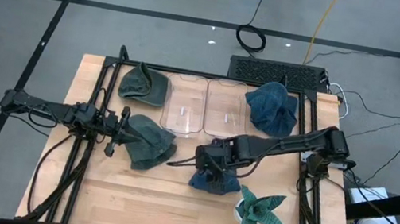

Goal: Pick & Place hat
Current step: Put the bottom blue cap into the right transparent bin

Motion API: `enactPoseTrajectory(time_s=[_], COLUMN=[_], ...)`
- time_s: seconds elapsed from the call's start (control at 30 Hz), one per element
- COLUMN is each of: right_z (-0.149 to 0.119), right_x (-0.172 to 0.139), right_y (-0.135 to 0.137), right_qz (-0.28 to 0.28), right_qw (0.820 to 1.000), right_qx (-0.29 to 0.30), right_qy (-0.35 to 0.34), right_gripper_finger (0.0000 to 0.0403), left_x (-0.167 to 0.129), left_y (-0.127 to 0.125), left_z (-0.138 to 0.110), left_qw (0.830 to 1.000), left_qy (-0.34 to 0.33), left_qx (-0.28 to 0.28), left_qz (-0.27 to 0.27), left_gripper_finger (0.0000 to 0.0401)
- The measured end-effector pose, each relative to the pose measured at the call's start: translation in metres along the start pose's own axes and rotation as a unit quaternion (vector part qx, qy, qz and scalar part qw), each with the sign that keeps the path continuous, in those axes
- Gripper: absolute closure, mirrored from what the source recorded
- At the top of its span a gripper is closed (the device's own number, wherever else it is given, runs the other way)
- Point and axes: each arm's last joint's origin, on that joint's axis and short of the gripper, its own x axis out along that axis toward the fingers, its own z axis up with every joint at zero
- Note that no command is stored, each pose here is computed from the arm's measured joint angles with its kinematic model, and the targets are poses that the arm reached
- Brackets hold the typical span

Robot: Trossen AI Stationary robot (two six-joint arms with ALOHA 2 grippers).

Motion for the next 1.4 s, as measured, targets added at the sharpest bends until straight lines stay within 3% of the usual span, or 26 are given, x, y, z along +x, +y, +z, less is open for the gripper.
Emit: enactPoseTrajectory(time_s=[0.63, 1.07, 1.4], right_z=[-0.022, -0.024, -0.024], right_x=[0.035, 0.041, 0.041], right_y=[-0.008, -0.001, 0.0], right_qz=[-0.027, -0.038, -0.038], right_qw=[0.999, 0.997, 0.997], right_qx=[-0.015, -0.069, -0.071], right_qy=[0.03, 0.014, 0.012], right_gripper_finger=[0.019, 0.0192, 0.0262], left_x=[0.0, 0.0, 0.0], left_y=[0.0, 0.0, 0.0], left_z=[0.0, 0.0, 0.0], left_qw=[1.0, 1.0, 1.0], left_qy=[0.0, 0.0, 0.0], left_qx=[0.0, 0.0, 0.0], left_qz=[0.0, 0.0, 0.0], left_gripper_finger=[0.0325, 0.0324, 0.0325])
